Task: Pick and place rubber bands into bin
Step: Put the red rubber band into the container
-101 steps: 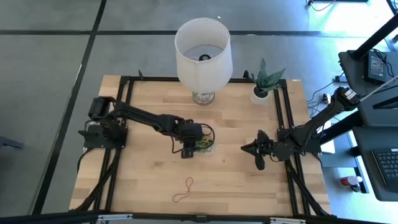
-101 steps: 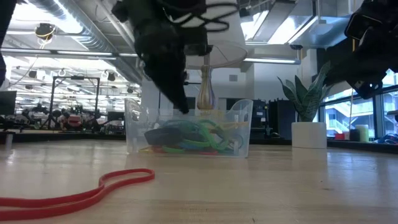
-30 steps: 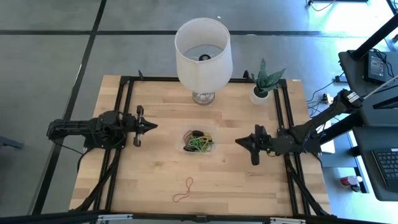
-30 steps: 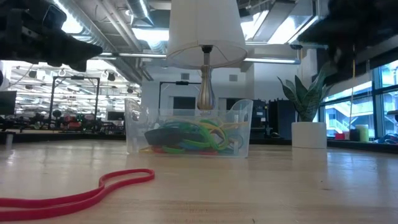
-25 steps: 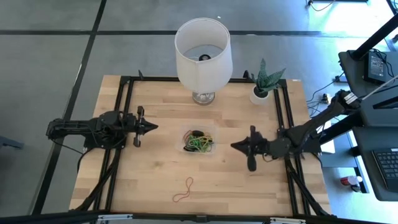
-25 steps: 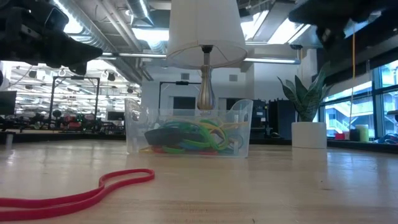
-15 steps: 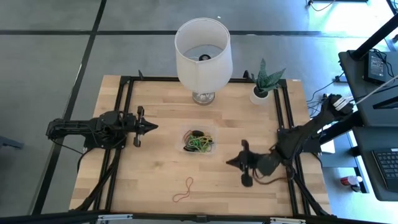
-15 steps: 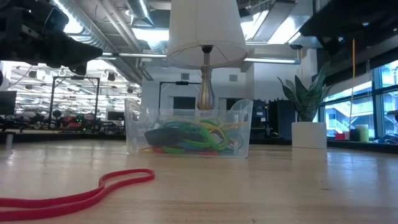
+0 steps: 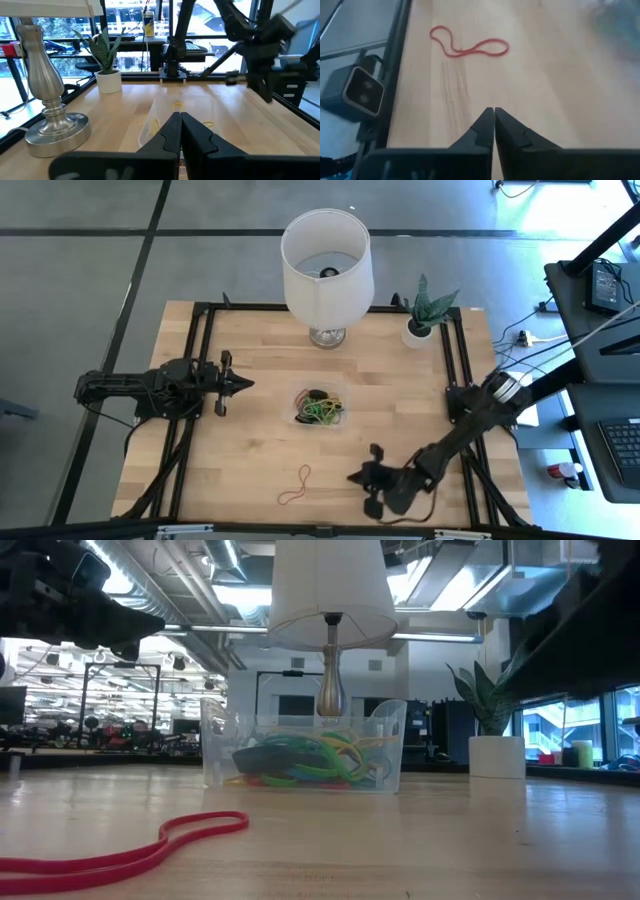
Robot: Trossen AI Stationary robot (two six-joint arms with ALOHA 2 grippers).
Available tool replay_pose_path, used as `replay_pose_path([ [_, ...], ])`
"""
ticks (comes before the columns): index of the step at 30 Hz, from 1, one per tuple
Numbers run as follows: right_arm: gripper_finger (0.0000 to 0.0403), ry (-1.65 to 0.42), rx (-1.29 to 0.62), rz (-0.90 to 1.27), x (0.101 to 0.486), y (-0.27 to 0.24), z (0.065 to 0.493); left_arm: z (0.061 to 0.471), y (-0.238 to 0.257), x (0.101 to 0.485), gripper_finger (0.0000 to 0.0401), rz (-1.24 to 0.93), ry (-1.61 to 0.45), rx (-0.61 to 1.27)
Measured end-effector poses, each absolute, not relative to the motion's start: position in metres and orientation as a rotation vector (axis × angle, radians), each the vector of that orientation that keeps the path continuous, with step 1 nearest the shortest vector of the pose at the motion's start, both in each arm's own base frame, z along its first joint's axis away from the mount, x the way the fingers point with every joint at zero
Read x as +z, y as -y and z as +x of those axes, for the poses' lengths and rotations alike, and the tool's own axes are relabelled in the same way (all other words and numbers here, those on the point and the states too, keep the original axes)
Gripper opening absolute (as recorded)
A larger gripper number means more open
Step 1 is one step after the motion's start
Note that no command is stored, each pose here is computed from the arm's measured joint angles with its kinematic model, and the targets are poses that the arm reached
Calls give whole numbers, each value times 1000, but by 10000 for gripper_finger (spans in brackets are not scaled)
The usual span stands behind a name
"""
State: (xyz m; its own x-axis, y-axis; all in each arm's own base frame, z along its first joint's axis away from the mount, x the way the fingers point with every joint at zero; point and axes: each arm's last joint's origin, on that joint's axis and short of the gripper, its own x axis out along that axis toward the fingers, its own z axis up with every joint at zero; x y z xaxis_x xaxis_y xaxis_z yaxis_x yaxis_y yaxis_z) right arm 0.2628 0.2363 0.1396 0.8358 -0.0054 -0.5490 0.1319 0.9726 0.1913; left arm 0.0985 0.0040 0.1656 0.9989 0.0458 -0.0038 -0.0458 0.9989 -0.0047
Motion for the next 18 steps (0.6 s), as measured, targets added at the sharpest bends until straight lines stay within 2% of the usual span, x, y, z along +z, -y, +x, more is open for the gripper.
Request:
replay_pose_path([
  [6,64,-599,-123,229,107,-257,301,98,-4,166,4,-5,-4,46],
  [14,172,-562,-231,244,81,-254,356,99,-4,166,4,-5,-4,46],
  [18,227,-552,-241,167,74,-250,378,99,-4,166,4,-5,-3,46],
])
